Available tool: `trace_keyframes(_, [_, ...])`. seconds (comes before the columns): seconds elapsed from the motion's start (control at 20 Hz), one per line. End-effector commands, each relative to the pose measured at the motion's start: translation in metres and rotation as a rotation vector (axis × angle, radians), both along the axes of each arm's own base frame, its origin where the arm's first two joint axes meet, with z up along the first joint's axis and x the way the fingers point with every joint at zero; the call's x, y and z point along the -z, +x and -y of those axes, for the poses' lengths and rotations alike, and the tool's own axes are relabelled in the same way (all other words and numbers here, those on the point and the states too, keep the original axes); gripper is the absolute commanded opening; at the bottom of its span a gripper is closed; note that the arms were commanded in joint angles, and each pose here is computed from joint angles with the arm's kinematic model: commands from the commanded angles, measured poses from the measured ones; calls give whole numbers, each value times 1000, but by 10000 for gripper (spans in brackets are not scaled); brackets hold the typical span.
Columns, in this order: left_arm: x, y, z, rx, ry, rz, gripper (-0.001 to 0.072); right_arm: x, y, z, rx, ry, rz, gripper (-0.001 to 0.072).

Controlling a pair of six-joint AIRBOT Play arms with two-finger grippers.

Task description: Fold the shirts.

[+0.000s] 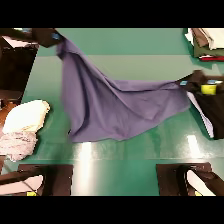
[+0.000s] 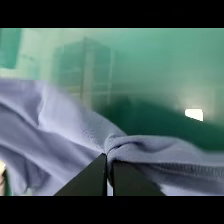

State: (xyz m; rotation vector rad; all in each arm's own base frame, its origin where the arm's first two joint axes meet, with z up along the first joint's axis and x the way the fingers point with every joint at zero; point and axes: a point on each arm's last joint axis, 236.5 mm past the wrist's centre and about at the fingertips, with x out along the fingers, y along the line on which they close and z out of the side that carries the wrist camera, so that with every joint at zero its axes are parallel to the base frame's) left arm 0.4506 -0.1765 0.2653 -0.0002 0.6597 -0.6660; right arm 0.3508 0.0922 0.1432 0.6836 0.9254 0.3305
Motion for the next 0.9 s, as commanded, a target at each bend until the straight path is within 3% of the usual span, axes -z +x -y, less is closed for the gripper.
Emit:
trace_keyframes(0.0, [70, 81, 3, -92, -53, -30, 21, 66, 46, 0, 91, -26, -32, 13])
trace_keyframes(0.15, [84, 104, -2, -139, -56, -6, 44, 82, 79, 4, 136, -22, -31, 14])
trace_keyframes(0.2, [84, 108, -7, -158, -43, 5, 320, 83, 89, 6, 139, -22, -36, 44])
trace_keyframes(0.25, [85, 109, -15, -184, -28, -1, 524, 83, 94, 8, 132, -19, -48, 279])
trace_keyframes(0.3, [86, 107, -25, -201, -6, -23, 549, 81, 98, 11, 119, -13, -67, 481])
trace_keyframes(0.4, [90, 93, -45, -201, 26, -105, 550, 71, 96, 14, 69, -7, -94, 481])
trace_keyframes(0.5, [107, 66, -70, -201, 54, -264, 550, 55, 89, 16, 14, -28, -70, 430])
trace_keyframes(0.85, [208, -22, -113, -228, 87, -680, 550, 11, 39, 18, -99, -154, -4, 430])
